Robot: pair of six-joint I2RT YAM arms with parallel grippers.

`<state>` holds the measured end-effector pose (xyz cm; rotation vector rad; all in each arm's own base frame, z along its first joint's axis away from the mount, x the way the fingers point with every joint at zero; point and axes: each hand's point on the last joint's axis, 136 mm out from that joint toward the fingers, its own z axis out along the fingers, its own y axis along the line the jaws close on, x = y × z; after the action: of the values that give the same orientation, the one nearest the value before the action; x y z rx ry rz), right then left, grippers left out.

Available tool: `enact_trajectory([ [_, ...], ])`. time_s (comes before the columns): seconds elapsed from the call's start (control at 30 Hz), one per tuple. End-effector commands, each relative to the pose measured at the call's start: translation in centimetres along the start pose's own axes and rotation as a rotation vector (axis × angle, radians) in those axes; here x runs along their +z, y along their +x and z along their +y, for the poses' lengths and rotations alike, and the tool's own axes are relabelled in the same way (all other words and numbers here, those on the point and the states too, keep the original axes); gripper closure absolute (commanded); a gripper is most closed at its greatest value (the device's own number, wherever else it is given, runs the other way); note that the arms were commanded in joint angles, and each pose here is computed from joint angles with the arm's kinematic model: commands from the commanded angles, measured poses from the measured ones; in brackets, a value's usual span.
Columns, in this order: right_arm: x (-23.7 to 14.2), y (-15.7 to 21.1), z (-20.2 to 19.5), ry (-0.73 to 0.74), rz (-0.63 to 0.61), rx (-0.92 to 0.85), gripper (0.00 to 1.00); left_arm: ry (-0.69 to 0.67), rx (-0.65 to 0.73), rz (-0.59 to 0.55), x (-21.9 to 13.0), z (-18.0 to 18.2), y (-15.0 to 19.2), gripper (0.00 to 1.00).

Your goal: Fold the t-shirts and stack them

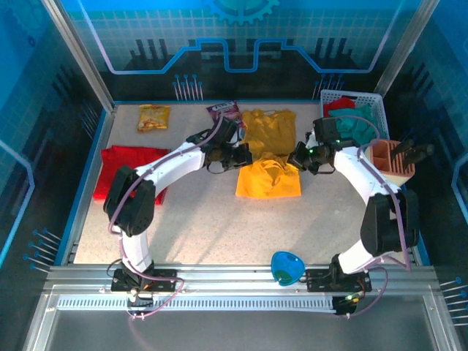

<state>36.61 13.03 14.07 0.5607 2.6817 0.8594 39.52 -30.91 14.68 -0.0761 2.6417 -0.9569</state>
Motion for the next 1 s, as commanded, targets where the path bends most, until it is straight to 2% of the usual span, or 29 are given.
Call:
enact_trajectory([
  [0.0,0.0,-1.9,1.3,-0.059,-0.021,-0.029,1.0,0.008,0.044,-0.011,0.2,0.2,-2.0,1.0],
  [0.47,3.5,-5.1,-0.1,-0.05,-0.002,0.026,1.0,-0.006,-0.029,0.03,4.3,3.6,-4.2,0.98],
  [0.57,4.3,-6.0,-0.4,-0.05,-0.002,0.03,1.0,-0.001,-0.037,0.024,5.0,4.1,-4.8,0.96],
  [0.6,4.7,-6.3,-0.4,-0.054,-0.001,0.029,0.99,0.0,-0.04,0.023,5.3,4.3,-5.1,0.92],
  [0.63,5.2,-6.7,-0.6,-0.059,0.005,0.033,0.92,0.0,-0.044,0.022,5.8,4.7,-5.4,0.82],
  [0.73,6.4,-8.1,-1.1,-0.066,0.009,0.041,0.62,-0.006,-0.055,0.01,6.6,5.9,-6.7,0.66],
  [0.8,6.7,-9.2,-1.1,-0.067,-0.006,0.016,0.39,-0.018,-0.047,-0.016,6.5,6.9,-8.2,0.51],
  [0.83,6.6,-9.6,-1.3,-0.054,-0.007,0.007,0.3,-0.025,-0.041,-0.033,6.1,7.4,-9.1,0.49],
  [0.97,5.3,-9.4,-0.9,-0.045,-0.031,-0.024,0.24,-0.043,-0.018,-0.07,3.2,7.9,-11.2,0.45],
])
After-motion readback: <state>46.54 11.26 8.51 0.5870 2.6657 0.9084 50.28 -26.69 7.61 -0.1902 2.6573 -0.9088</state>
